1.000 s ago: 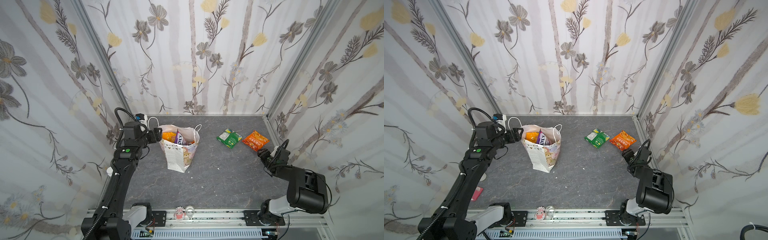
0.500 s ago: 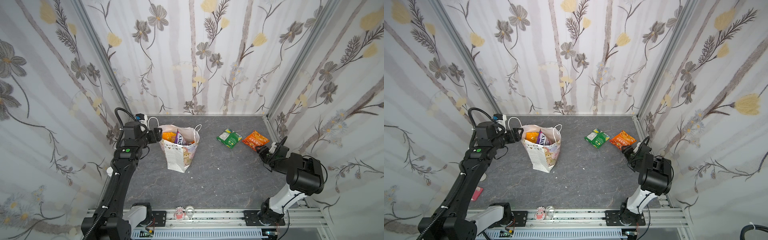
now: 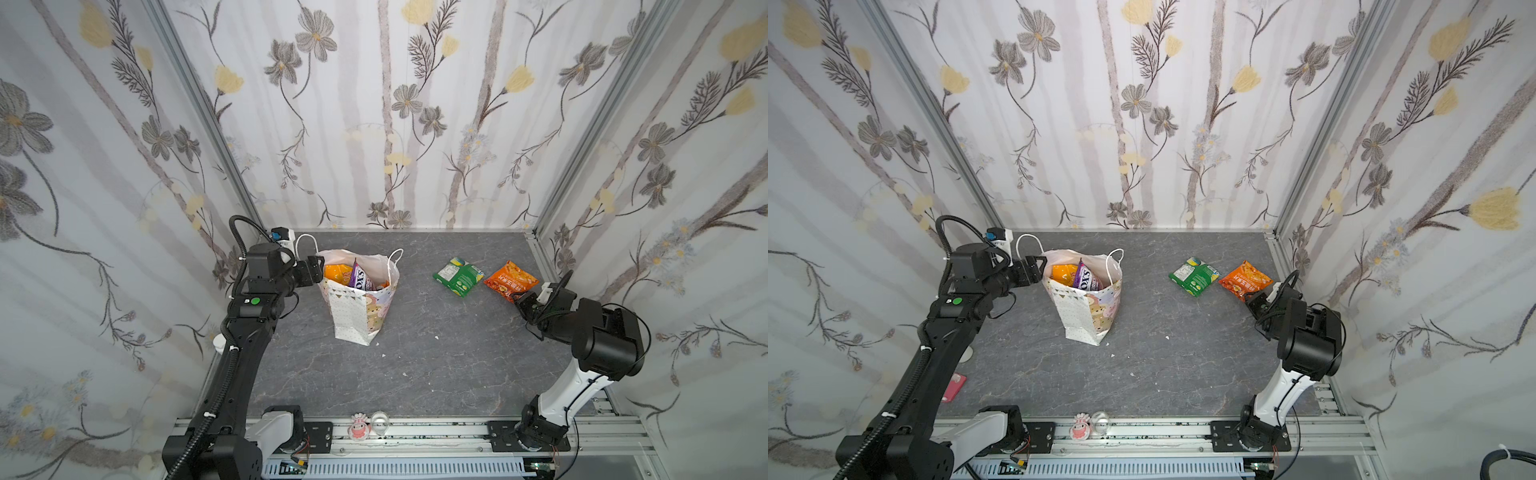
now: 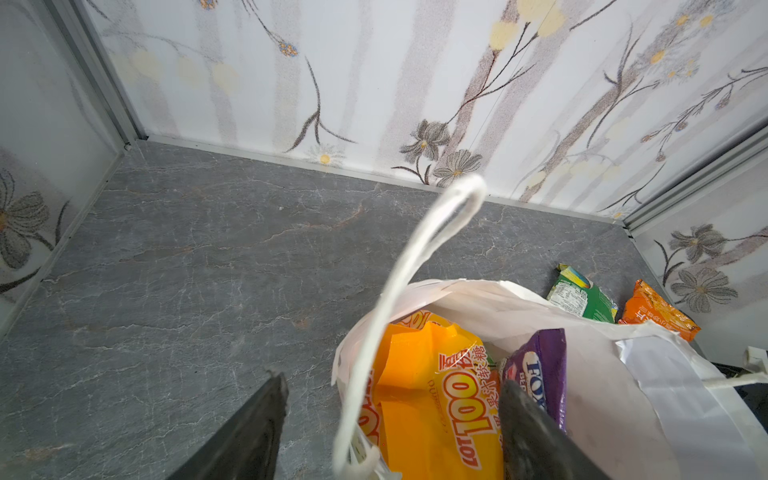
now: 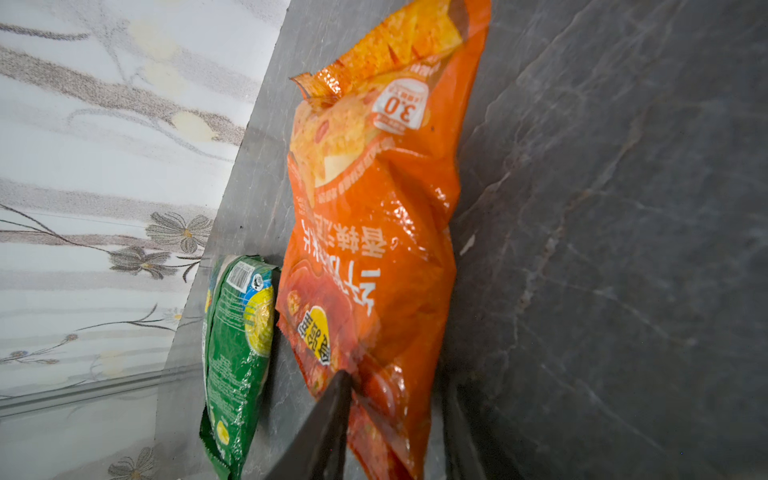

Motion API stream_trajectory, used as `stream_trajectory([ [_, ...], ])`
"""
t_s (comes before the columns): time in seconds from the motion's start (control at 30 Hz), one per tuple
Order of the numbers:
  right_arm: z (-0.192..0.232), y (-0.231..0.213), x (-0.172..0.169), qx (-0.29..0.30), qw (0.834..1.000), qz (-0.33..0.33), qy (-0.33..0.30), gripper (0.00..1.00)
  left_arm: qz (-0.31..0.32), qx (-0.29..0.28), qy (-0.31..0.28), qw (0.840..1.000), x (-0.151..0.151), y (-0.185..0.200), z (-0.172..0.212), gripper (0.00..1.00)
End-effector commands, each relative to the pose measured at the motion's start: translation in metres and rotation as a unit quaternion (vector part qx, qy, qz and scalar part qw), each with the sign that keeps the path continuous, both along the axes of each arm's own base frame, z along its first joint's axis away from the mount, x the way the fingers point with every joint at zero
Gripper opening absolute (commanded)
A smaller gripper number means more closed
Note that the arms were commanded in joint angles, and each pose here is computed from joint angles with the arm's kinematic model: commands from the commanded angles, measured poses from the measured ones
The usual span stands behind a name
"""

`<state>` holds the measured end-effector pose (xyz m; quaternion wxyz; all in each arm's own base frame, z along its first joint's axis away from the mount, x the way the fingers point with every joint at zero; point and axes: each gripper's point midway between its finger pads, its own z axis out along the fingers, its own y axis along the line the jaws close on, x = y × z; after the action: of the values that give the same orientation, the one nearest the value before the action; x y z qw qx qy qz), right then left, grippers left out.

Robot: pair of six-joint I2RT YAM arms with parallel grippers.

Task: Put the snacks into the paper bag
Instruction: 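Grasp the orange chip bag's top edge with the right gripper, then lift the orange chip bag and carry it over the paper bag with the right gripper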

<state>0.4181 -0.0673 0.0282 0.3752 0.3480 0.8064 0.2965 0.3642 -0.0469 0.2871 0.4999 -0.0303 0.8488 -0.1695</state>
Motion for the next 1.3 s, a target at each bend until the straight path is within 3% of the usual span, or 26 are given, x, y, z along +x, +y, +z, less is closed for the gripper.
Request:
stream_trajectory([
  [0.0,-0.013,-0.003,-0.004,0.0,1.0,-0.011,0.028,0.34,-0.001,0.004,-0.015,1.0,0.002,0.0,0.007,0.8],
  [0.17,-0.015,-0.006,0.001,0.001,0.999,-0.013,0.03,0.18,0.0,0.006,-0.014,1.0,0.002,0.001,0.006,0.8],
  [0.27,-0.014,-0.007,0.002,0.001,0.999,-0.014,0.029,0.0,0.0,0.005,-0.015,1.0,0.002,0.001,0.006,0.8],
  [0.73,0.035,0.02,-0.017,-0.022,0.999,0.026,-0.002,0.0,0.002,0.006,-0.017,1.0,0.002,0.001,0.008,0.8],
  [1.27,0.18,0.092,-0.027,-0.178,0.972,0.138,-0.069,0.0,0.0,0.005,-0.022,1.0,0.001,0.001,0.01,0.8],
])
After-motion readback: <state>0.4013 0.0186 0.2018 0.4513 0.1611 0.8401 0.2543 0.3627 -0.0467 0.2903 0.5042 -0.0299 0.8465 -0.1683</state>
